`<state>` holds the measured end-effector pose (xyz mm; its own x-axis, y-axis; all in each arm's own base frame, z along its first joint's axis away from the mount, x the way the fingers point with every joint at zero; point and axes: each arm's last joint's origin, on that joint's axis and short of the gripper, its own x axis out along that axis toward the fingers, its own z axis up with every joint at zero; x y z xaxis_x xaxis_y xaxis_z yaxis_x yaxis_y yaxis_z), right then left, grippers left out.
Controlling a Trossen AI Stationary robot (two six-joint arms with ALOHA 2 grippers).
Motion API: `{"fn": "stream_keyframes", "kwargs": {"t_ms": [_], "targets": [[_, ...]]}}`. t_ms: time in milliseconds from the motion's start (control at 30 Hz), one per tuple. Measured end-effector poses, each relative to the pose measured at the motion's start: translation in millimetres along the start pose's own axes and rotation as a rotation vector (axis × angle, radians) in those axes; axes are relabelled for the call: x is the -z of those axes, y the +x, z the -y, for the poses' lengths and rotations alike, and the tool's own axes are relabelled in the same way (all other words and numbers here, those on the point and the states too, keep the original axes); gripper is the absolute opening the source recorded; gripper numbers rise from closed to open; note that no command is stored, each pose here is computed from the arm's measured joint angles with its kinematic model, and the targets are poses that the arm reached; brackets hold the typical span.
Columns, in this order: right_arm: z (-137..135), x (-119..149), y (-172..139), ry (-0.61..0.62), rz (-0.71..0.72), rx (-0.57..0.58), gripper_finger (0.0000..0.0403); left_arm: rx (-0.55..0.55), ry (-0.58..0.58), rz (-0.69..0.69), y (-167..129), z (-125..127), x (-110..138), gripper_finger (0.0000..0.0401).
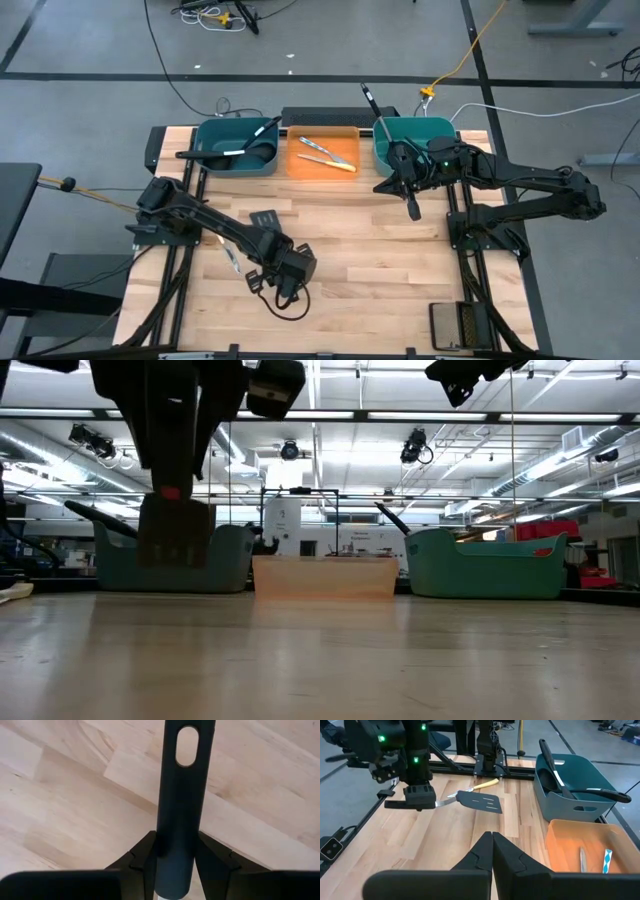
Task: Pick & Place Kitchen Items
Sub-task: Put the black spatula into the green bin
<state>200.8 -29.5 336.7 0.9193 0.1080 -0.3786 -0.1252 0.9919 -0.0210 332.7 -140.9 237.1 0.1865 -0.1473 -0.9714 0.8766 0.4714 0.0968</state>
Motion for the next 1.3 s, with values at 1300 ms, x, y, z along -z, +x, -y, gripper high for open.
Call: {"fn": "stream_keyframes", "kwargs": {"t_ms": [1300], "targets": [[1,-7,0,-0.019,0.068,0.01,0.0005,-0.243,-0.369,0.121,-127,-1,73,0.0116]]}}
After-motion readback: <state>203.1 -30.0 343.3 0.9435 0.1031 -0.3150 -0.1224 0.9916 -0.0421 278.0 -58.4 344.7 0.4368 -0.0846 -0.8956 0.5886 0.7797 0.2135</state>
